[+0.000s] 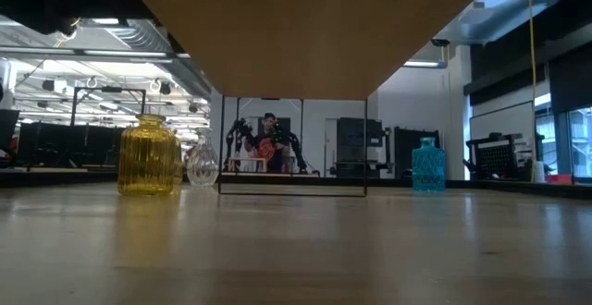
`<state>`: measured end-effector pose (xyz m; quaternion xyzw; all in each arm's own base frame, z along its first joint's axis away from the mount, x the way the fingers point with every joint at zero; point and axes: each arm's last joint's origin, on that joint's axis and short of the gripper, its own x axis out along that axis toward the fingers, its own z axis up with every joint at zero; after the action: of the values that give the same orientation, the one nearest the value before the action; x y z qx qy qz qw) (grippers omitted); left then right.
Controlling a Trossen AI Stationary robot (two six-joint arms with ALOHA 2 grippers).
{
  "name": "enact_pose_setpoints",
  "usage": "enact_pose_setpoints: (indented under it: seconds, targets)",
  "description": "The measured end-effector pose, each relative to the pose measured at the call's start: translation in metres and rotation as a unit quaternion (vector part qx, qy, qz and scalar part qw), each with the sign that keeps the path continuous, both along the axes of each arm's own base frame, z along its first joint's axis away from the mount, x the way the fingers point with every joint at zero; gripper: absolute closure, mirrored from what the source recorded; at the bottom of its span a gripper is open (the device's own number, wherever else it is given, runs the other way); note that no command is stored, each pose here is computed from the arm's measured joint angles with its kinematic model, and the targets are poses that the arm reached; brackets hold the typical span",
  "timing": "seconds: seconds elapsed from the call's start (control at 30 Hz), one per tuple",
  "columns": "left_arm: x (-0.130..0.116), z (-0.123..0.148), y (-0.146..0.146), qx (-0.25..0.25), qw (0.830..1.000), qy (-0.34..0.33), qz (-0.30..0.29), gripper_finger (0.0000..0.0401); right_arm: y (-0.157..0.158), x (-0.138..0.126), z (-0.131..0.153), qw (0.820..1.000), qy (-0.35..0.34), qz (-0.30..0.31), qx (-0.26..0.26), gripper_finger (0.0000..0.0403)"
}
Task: Sort vases onto shelf
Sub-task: Put the transparent vase on the shelf aligned with the other transparent vases
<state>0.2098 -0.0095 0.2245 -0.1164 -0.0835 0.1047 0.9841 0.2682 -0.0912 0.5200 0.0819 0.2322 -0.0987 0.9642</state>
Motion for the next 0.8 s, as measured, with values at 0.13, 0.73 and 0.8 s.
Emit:
enact_pose_setpoints:
  seconds: [0.13, 0.73, 0.8]
  targets:
    - [0.008, -0.012, 0.000, -0.005, 1.000, 0.030, -0.008, 0.0153, 0.001, 0.000, 0.000, 1.000, 0.001, 0.001, 0.001, 0.0198]
    - [0.017, -0.024, -0.003, 0.028, 0.998, 0.050, -0.035, 0.0153, 0.001, -0.001, -0.003, 1.000, 0.013, -0.010, 0.014, 0.0198]
    - [0.018, -0.024, -0.004, 0.055, 0.996, 0.056, -0.044, 0.0153, 0.001, -0.001, -0.002, 1.000, 0.012, -0.010, 0.013, 0.0198]
